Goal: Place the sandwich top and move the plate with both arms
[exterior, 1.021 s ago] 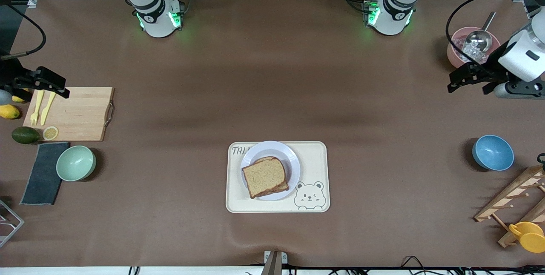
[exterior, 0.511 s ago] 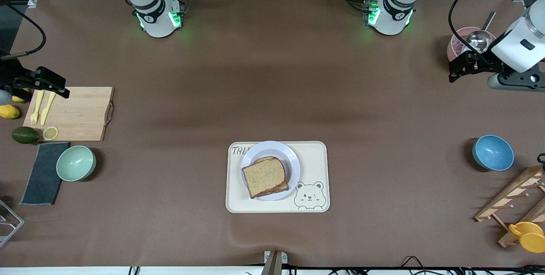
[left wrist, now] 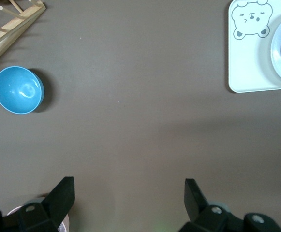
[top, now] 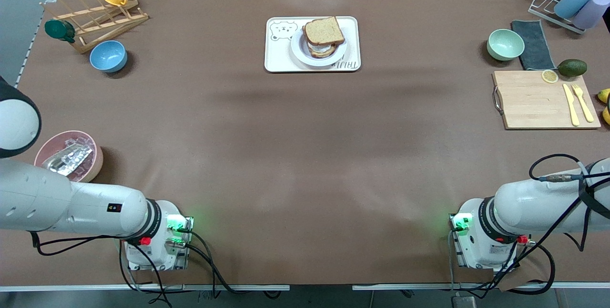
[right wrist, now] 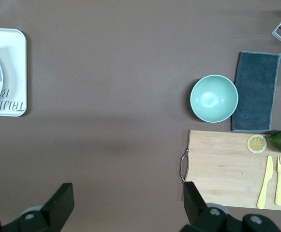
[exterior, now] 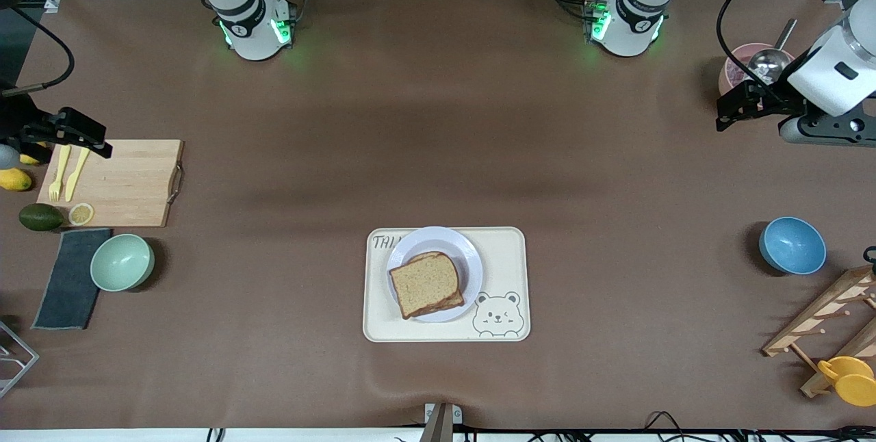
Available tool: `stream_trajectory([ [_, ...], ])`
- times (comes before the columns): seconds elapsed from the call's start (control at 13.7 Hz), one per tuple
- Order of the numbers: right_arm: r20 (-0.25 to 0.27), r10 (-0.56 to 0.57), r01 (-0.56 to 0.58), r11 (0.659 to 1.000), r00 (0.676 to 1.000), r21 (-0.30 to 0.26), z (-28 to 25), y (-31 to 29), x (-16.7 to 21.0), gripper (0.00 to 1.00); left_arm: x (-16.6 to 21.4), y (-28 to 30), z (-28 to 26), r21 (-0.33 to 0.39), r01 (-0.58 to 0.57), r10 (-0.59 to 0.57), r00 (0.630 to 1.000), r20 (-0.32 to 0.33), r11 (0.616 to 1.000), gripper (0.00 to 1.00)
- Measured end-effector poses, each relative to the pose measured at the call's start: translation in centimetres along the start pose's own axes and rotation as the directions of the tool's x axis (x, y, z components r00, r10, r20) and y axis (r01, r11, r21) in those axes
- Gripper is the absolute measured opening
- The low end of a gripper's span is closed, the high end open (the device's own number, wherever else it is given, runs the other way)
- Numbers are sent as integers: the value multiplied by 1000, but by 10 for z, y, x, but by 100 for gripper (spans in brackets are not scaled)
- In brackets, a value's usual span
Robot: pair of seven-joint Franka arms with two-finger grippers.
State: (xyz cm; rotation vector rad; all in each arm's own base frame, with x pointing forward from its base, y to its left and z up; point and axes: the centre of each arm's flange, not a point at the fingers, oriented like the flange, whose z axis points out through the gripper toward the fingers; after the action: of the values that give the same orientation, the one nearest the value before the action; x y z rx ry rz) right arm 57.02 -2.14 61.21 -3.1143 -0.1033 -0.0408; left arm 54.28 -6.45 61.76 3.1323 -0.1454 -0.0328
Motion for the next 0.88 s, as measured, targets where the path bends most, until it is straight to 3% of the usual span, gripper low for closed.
stream_trajectory([
  [0.88, 2, -1, 1, 1000, 1000, 0, 1, 0, 1, 100, -4, 23, -22, 0, -39, 39, 998, -43, 999, 100],
])
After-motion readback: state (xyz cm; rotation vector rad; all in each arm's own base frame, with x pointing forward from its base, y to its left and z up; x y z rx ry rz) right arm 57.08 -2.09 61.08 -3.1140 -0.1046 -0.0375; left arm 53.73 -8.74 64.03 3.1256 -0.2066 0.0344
